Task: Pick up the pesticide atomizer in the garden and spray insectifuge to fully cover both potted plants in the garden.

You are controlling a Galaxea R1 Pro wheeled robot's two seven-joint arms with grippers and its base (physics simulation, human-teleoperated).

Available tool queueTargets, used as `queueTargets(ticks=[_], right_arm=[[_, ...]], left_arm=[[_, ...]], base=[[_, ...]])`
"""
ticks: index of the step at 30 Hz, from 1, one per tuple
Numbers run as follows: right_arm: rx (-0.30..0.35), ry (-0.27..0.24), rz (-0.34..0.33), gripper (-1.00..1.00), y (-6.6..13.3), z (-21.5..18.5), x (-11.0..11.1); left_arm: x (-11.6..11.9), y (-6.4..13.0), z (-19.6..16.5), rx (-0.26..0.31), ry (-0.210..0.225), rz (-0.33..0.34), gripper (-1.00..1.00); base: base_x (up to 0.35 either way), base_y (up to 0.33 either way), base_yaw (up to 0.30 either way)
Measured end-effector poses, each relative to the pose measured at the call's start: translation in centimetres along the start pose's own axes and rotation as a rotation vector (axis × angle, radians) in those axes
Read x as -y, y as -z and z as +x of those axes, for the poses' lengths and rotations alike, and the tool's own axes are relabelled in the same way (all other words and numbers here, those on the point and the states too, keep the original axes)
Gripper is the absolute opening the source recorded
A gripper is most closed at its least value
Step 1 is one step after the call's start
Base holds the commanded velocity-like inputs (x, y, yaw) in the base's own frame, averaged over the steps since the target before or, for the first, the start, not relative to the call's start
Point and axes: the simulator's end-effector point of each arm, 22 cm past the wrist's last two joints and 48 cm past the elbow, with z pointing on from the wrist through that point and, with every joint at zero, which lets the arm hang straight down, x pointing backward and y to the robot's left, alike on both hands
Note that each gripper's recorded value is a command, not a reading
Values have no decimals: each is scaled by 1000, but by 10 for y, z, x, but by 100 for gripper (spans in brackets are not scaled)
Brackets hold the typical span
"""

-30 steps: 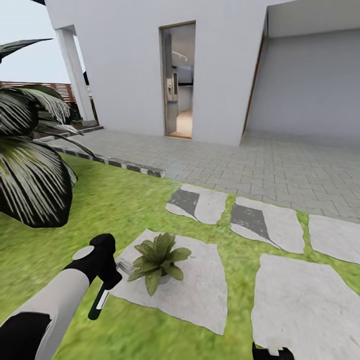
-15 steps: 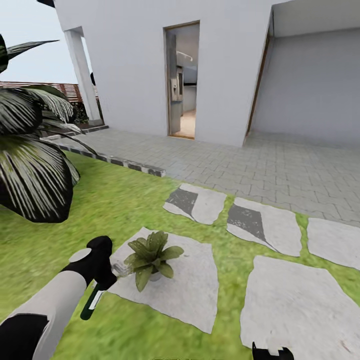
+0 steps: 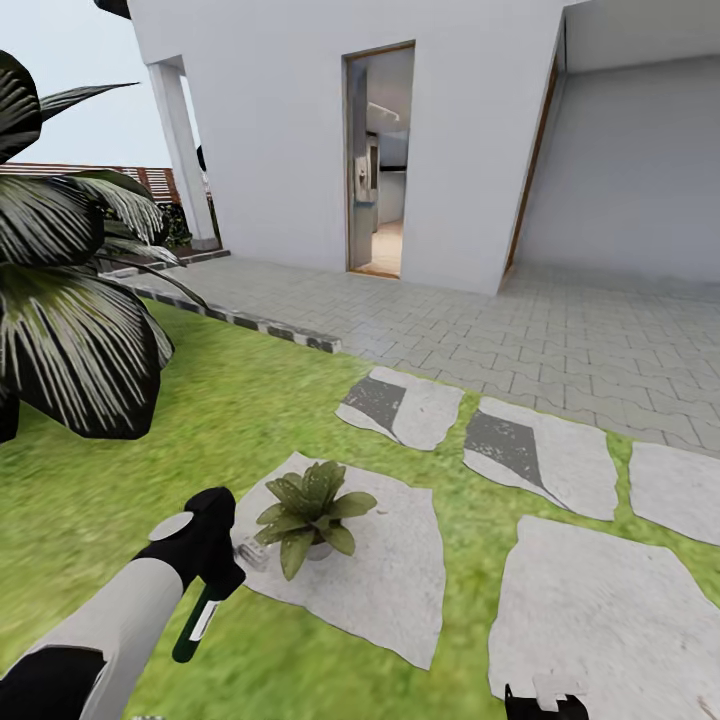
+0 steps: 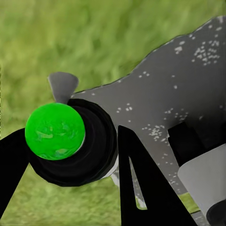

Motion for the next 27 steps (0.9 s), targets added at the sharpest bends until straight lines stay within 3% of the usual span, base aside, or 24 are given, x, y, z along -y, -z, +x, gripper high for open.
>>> queueTargets(ticks=[6,13,20,27], right_arm=[[0,-2,0,100,0,0,-1],[0,-2,-1,100,0,0,-1],[0,-2,0,100,0,0,-1],[0,-2,0,100,0,0,-1]], left_arm=[[-5,0,4,10,32,16,-100],[0,2,-2,22,27,21,-100],[0,2,-3,24,27,20,-100],[4,0,-2,20,28,33,-100]], base=[[0,0,80],[52,-35,163],[206,-189,4],[21,-270,45]])
